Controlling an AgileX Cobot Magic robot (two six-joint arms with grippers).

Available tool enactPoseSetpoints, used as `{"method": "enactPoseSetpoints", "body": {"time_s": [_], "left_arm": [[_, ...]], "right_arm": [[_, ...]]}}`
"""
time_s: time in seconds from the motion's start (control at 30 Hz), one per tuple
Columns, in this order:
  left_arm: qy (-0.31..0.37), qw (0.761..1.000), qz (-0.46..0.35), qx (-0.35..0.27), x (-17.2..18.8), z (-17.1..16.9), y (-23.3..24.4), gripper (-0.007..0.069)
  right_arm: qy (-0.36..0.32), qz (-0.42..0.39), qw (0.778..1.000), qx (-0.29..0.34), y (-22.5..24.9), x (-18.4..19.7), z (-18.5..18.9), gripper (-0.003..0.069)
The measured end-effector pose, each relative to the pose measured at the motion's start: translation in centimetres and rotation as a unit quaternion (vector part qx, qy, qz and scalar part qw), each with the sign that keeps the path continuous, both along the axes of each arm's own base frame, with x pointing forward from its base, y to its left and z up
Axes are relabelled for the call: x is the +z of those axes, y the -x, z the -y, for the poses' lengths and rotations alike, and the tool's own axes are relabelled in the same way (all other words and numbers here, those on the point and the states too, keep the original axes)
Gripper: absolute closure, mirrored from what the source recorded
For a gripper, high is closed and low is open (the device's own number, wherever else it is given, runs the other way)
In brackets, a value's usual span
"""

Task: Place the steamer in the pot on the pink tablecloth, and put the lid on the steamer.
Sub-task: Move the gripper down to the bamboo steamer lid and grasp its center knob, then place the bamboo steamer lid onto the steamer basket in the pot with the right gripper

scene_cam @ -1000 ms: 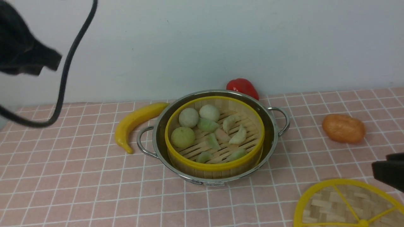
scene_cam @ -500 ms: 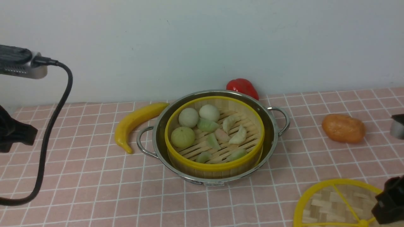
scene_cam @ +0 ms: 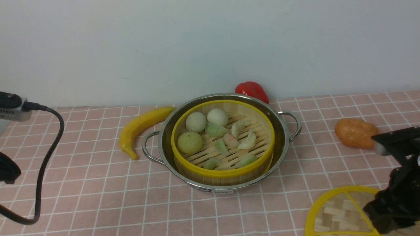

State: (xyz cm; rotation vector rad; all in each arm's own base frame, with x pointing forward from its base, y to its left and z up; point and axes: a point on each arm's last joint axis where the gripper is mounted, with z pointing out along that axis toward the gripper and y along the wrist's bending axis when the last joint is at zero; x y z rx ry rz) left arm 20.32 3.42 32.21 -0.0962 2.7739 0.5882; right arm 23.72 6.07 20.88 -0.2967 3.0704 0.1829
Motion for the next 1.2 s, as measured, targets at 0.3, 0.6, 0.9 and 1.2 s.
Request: {"method": "enactPoseSetpoints", "body": {"time_s": [0.3, 0.6, 0.9, 1.2], "left_arm": [[0.029, 1.0, 0.0, 0.004, -0.2, 0.4, 0.0, 0.0623], [0.031, 0.999, 0.003, 0.002, -0.3, 0.5, 0.0, 0.0596], [0.054, 0.998, 0.011, 0.0, -0.3, 0.9, -0.2, 0.0581], [0.067, 0.997, 0.04, -0.01, -0.2, 1.1, -0.7, 0.0564]], "right_arm": [[0.011, -0.042, 0.999, -0.006, -1.3, -3.1, -0.2, 0.0417], [0.03, -0.058, 0.998, -0.011, -1.3, -3.6, 0.0, 0.0513], [0.005, 0.085, 0.996, 0.004, -3.1, 6.1, -0.9, 0.0513], [-0.056, 0.267, 0.943, 0.188, -7.4, 18.0, -10.0, 0.0513]]}}
